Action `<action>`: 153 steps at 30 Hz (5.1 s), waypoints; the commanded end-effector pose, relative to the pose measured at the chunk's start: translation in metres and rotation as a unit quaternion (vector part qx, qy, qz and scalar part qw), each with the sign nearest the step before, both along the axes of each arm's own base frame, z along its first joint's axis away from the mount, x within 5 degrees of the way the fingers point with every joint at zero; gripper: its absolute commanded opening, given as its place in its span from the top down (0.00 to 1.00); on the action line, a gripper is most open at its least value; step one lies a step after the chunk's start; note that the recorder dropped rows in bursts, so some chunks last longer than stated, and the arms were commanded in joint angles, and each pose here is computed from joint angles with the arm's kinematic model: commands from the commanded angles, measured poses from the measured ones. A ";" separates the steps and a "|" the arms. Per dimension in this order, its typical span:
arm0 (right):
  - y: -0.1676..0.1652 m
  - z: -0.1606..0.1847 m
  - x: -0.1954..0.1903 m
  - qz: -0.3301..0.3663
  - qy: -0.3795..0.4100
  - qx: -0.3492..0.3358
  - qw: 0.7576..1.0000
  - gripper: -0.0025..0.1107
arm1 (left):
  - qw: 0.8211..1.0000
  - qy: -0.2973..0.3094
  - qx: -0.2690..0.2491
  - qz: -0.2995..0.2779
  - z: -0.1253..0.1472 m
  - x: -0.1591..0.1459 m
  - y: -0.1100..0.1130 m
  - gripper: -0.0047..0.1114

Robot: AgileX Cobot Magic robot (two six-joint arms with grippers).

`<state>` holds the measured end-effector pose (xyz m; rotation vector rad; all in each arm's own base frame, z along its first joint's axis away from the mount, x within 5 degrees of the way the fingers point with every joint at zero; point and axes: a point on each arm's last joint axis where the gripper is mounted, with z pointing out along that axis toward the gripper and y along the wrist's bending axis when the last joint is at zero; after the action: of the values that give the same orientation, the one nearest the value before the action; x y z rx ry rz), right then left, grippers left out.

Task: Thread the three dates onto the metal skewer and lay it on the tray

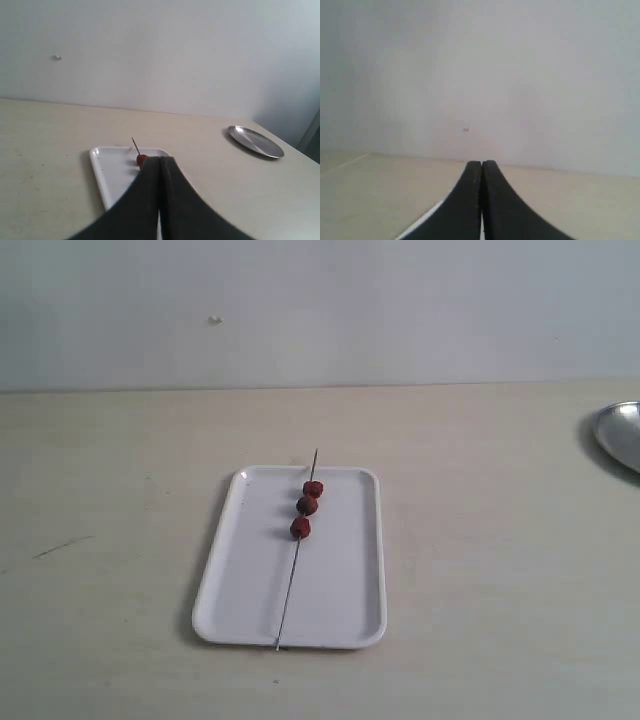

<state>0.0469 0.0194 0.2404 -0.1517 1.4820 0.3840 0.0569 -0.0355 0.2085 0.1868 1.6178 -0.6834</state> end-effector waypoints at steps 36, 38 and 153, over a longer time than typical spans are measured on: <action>-0.027 -0.053 0.007 -0.230 0.142 -0.012 0.963 0.98 | 1.000 0.021 0.009 0.012 -0.005 0.001 0.002 0.96; -0.027 -0.053 0.007 -0.230 0.142 -0.012 0.963 0.98 | 1.000 0.021 0.009 0.012 -0.005 0.001 0.002 0.96; -0.027 -0.053 0.007 -0.230 0.142 -0.012 0.963 0.98 | 0.956 0.112 0.104 0.250 -0.029 -0.004 0.036 0.96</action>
<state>0.0545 -0.0071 0.1886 0.2431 1.7519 0.0216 0.0532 0.0002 0.1790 -0.1445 1.8613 -0.1377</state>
